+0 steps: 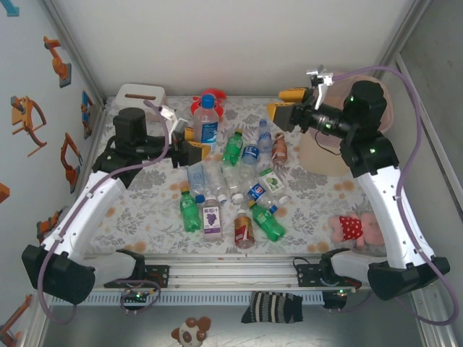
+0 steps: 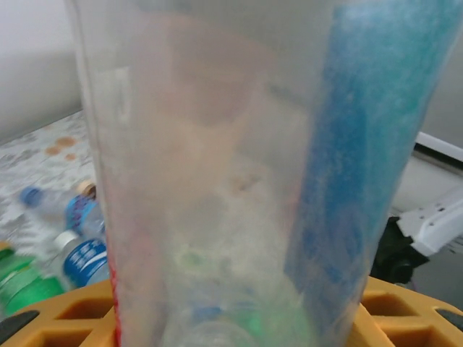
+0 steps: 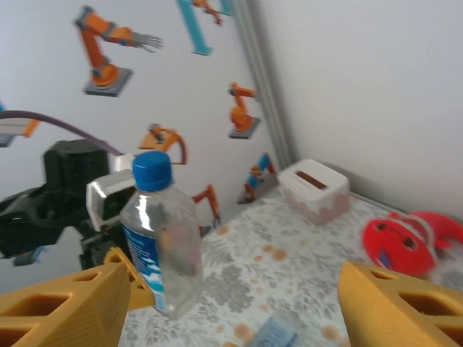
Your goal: Put the plastic bottles in the bin
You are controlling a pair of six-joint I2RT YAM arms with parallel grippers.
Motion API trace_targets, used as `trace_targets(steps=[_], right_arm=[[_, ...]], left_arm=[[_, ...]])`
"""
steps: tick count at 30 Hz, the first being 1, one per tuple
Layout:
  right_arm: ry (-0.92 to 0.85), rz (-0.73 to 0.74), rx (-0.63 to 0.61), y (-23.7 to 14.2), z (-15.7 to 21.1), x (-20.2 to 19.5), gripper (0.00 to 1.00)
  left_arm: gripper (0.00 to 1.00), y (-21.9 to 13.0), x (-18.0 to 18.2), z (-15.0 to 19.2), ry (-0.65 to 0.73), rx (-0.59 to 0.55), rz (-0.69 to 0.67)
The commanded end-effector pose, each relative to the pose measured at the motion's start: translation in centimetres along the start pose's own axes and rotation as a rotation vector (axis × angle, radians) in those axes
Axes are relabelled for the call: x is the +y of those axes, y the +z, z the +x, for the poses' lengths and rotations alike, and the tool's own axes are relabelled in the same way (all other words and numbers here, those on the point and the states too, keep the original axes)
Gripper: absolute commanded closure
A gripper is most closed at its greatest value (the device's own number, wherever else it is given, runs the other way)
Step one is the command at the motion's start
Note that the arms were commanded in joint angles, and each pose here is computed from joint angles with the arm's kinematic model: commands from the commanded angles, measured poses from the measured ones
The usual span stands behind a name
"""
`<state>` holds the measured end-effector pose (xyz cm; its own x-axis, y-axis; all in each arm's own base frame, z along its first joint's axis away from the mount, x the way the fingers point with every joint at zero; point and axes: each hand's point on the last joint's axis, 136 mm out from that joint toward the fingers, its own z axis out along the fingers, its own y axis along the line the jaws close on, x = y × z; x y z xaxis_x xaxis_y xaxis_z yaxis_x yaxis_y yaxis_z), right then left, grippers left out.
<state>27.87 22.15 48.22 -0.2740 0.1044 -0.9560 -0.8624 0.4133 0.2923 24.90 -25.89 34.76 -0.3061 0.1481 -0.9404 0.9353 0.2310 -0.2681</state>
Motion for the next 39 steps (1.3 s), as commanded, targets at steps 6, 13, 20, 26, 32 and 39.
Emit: trace_targets(steps=[6,13,20,26,32,39], right_arm=[[-0.215,-0.332,-0.093,-0.3,-2.0,8.3,0.22],[-0.27,-0.422,-0.095,0.2,-1.1,10.2,0.16],[-0.246,-0.507,-0.054,1.4,0.3,11.3,0.15],[-0.22,-0.567,-0.017,2.2,1.8,12.1,0.18],[-0.191,-0.563,0.004,2.7,2.3,12.0,0.27],[-0.194,-0.561,0.004,2.5,2.3,12.0,0.36]], left_arm=[[0.49,1.3,-7.6,-4.6,0.172,-0.112,0.237],[0.49,2.3,-10.5,-5.5,0.224,-0.137,0.323],[0.48,3.3,-11.5,-5.8,0.24,-0.141,0.357],[0.48,4.0,-11.6,-6.0,0.239,-0.14,0.359],[0.49,4.2,-11.7,-5.9,0.241,-0.141,0.358],[0.49,4.2,-11.8,-6.1,0.245,-0.148,0.355]])
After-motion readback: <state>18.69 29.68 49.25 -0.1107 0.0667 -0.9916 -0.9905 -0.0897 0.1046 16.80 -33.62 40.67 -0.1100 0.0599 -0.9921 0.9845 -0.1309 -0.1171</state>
